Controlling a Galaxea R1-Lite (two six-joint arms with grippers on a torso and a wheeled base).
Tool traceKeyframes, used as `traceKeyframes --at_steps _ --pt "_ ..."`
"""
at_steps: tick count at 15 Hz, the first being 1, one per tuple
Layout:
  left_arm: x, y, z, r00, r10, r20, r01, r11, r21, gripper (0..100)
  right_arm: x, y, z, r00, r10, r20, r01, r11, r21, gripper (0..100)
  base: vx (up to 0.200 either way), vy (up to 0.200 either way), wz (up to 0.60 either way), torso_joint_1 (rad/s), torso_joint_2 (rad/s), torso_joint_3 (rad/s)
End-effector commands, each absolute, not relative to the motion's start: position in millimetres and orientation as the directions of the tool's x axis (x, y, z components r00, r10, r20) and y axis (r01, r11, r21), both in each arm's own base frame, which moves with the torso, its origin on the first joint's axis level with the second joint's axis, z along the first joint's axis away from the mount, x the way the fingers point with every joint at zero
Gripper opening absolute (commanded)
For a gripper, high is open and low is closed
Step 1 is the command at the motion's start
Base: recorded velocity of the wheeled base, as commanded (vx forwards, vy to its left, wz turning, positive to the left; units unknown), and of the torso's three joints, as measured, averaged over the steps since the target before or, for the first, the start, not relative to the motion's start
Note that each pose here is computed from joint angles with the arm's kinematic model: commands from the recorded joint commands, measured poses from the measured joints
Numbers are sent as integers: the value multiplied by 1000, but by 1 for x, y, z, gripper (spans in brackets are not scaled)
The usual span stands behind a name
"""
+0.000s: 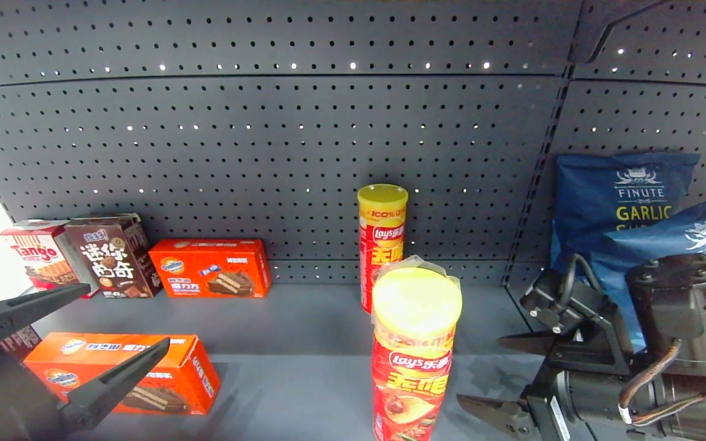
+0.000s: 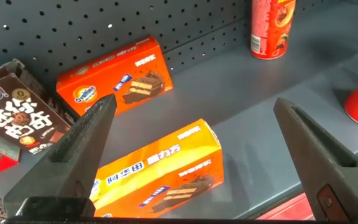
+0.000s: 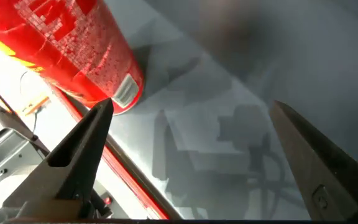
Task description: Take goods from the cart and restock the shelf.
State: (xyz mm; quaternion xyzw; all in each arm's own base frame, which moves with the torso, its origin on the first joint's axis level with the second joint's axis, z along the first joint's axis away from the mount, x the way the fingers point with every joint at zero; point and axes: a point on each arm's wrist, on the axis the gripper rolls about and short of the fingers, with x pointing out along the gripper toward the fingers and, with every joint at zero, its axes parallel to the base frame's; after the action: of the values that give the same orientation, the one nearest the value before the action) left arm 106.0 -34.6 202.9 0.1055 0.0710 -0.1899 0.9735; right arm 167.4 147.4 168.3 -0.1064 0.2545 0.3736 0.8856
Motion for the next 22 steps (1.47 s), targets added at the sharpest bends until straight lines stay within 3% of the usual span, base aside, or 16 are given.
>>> traceKeyframes --at_steps 1,10,22 --pt "107 -34 203 919 -351 -183 382 907 177 100 171 153 163 577 605 -549 -722 692 4 100 0 0 0 0 0 0" --pt "109 -34 201 918 -346 -195 379 910 171 100 179 172 159 547 617 -566 -746 666 5 100 0 0 0 0 0 0" --pt "109 -34 201 918 -347 -193 380 909 169 100 166 166 158 530 629 -568 -763 647 5 100 0 0 0 0 0 0"
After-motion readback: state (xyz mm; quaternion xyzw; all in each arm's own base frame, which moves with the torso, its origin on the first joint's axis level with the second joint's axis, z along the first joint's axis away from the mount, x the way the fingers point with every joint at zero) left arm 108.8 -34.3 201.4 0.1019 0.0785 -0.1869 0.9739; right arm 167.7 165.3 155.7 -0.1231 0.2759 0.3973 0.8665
